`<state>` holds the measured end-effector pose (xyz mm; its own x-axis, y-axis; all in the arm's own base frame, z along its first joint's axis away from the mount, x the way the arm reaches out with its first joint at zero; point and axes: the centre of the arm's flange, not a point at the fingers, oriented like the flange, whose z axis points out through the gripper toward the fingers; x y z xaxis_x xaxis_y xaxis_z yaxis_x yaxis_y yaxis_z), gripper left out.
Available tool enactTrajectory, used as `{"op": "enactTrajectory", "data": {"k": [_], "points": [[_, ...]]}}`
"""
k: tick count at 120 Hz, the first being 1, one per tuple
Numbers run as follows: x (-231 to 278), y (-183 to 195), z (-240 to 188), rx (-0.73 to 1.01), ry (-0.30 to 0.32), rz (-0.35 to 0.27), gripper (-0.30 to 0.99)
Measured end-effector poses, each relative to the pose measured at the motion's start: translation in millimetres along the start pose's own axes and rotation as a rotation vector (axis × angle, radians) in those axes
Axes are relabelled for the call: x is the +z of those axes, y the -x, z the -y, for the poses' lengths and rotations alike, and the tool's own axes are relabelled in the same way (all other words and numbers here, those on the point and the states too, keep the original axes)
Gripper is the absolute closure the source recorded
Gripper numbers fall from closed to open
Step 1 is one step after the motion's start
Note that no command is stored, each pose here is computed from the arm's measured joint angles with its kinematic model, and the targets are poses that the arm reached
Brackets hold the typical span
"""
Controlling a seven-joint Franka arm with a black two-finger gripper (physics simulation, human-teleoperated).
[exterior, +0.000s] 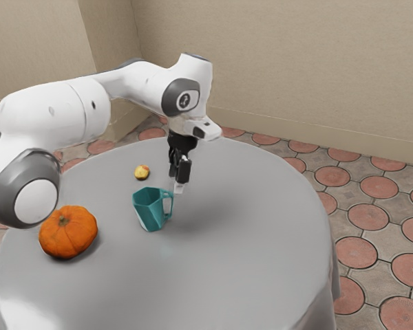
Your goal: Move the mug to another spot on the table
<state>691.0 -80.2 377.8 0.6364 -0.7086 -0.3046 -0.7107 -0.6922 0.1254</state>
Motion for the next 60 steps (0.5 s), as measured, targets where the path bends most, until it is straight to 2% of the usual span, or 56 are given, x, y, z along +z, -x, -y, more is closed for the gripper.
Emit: {"op": "enactTrajectory", "data": {"k": [9,17,28,39,60], "points": [[-27.1,26.1,-19.2,-0.007,0.041,-0.058,0.02],[-54.5,50.5,-37.4,-0.008,0.047,-0.104,0.02],[-99.7,84.0,-61.4,0.011,0.014,-0.172,0.01],[-129.3,119.8,-65.4,0.008,-0.016,-0.226,0.01],[-148.9,139.2,-69.1,0.034,-0.043,-0.263,0.0]]}}
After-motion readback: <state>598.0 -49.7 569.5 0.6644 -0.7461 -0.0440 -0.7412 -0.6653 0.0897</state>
